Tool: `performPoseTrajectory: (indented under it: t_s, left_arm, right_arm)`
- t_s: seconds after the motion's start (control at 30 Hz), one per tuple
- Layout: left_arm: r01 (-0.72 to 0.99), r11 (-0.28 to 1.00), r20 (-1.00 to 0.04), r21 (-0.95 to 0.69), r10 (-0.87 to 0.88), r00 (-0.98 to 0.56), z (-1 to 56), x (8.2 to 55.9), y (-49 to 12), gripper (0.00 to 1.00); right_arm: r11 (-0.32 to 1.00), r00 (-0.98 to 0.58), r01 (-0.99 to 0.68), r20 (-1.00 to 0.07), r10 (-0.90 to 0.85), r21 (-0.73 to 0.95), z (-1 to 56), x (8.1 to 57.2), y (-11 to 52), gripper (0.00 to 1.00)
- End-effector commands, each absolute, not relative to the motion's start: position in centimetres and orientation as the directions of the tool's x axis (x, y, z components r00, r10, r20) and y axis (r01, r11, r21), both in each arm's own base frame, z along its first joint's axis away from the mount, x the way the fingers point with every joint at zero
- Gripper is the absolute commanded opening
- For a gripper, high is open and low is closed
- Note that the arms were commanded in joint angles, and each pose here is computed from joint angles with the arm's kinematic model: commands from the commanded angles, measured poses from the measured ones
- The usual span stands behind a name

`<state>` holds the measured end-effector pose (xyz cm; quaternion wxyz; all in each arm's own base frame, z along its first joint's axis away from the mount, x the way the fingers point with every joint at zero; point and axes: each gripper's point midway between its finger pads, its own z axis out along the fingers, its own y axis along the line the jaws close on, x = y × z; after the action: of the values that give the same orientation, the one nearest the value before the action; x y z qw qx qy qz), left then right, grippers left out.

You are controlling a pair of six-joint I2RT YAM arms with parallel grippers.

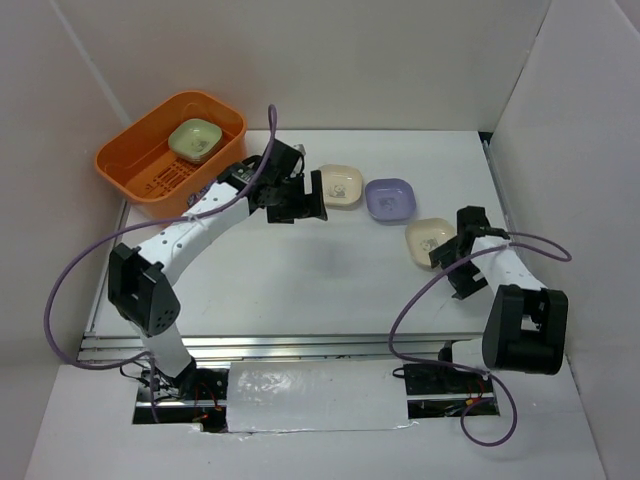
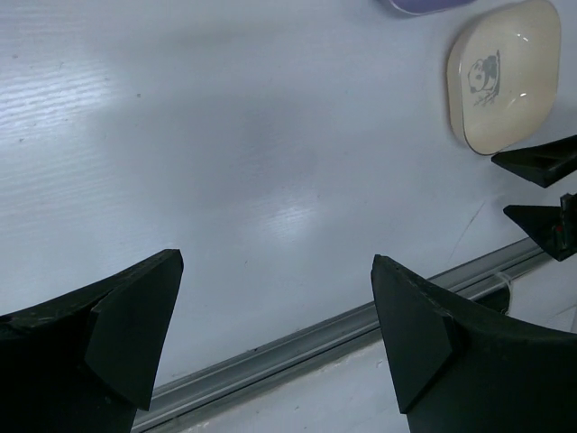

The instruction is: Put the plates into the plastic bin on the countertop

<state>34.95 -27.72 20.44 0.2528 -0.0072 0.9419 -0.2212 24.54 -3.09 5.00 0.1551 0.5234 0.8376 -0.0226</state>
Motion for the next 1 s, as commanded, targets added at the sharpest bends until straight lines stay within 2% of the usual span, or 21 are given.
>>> performPoseTrajectory:
  t_s: [0.0,0.23,0.5,0.6,0.8,0.9,0.97]
  left_arm:
    - [0.136,0.901,-0.528,-0.413,-0.115,-0.841,22.6,34.0,-26.1,0.99]
    - [0.168,0.902,-0.538,-0.397,-0.08,-0.839,22.4,32.2,-24.7,0.99]
    - [0.143,0.905,-0.53,-0.401,-0.102,-0.842,21.5,31.4,-22.9,0.99]
    - [0.143,0.904,-0.525,-0.402,-0.1,-0.845,21.3,31.5,-22.7,0.99]
    - [0.151,0.911,-0.533,-0.383,-0.084,-0.842,22.0,32.0,-22.2,0.99]
    - [0.14,0.914,-0.537,-0.381,-0.095,-0.838,22.0,32.1,-21.5,0.99]
    - [0.136,0.912,-0.529,-0.387,-0.099,-0.843,21.7,32.1,-21.2,0.99]
  right_arm:
    - [0.383,-0.311,0.909,-0.346,0.885,0.163,3.5,25.9,-4.4,0.98]
    - [0.332,-0.222,0.908,-0.38,0.898,0.255,4.2,27.8,-5.3,0.96]
    - [0.32,-0.153,0.856,-0.393,0.907,0.406,8.1,28.4,-4.7,0.97]
    - [0.306,-0.15,0.859,-0.368,0.918,0.412,7.6,29.8,-4.6,0.97]
    - [0.265,-0.175,0.923,-0.312,0.934,0.278,3.5,31.0,-5.0,0.94]
    - [0.26,-0.156,0.917,-0.329,0.931,0.301,3.5,31.5,-5.4,0.88]
    - [0.257,-0.154,0.921,-0.331,0.931,0.294,3.3,31.6,-5.7,0.77]
